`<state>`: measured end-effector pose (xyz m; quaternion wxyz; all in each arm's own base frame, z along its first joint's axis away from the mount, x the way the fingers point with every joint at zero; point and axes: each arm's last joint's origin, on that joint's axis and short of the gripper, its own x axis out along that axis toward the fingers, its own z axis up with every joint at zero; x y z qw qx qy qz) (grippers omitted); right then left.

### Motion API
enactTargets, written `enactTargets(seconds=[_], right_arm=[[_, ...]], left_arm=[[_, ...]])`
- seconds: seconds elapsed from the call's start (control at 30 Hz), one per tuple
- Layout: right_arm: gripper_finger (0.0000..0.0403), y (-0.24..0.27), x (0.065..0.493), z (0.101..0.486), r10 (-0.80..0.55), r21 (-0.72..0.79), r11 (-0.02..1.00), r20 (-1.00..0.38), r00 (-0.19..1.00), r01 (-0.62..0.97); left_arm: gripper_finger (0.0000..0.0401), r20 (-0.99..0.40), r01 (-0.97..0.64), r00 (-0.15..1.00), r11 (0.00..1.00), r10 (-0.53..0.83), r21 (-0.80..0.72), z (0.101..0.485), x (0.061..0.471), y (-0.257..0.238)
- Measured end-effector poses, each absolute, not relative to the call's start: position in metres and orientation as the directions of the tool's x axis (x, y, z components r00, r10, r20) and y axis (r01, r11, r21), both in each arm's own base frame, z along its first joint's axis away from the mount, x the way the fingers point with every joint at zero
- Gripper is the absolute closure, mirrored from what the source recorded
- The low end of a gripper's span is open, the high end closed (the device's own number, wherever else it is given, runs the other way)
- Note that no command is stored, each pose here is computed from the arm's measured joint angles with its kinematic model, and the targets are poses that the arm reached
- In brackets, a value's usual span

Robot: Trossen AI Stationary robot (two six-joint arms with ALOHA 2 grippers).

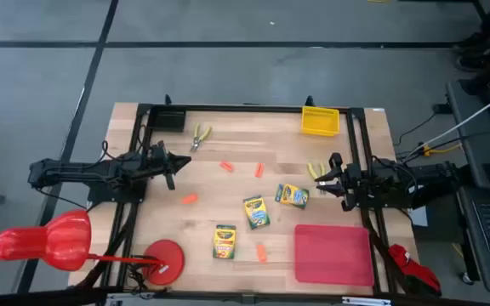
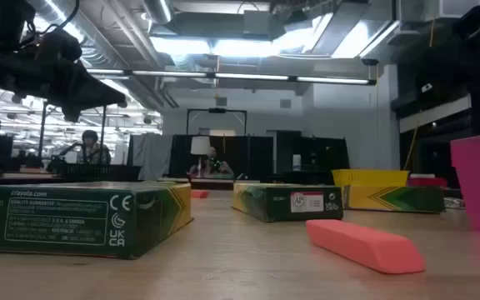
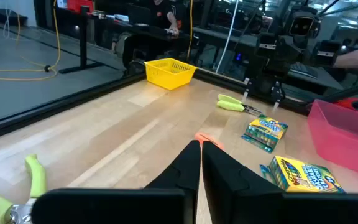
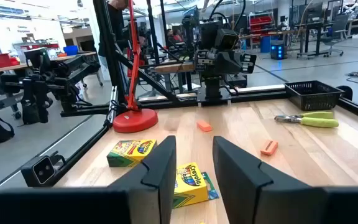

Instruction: Pick & Place School Supplies

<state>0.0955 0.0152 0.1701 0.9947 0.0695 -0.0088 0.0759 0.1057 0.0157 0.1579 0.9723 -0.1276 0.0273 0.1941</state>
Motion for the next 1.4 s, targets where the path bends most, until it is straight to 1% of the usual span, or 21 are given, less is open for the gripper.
enactTargets(seconds=[1.1,1.23,1.3,1.4], right_arm=[[0.0295,0.015,0.095,0.170,0.149,0.134,0.979,0.031,0.988,-0.152],[0.0295,0.014,0.095,0.173,0.119,0.122,0.985,0.054,0.991,-0.124],[0.0295,0.014,0.095,0.176,0.119,0.183,0.974,0.092,0.989,-0.134],[0.0295,0.014,0.093,0.190,0.110,0.369,0.909,0.230,0.967,-0.192]], left_arm=[[0.0390,-0.102,-0.384,0.923,0.892,0.371,-0.238,0.158,0.106,0.016],[0.0390,-0.102,-0.384,0.923,0.892,0.370,-0.237,0.158,0.106,0.016],[0.0388,-0.102,-0.384,0.923,0.892,0.370,-0.237,0.158,0.106,0.016],[0.0388,-0.103,-0.384,0.923,0.892,0.370,-0.237,0.158,0.106,0.016]])
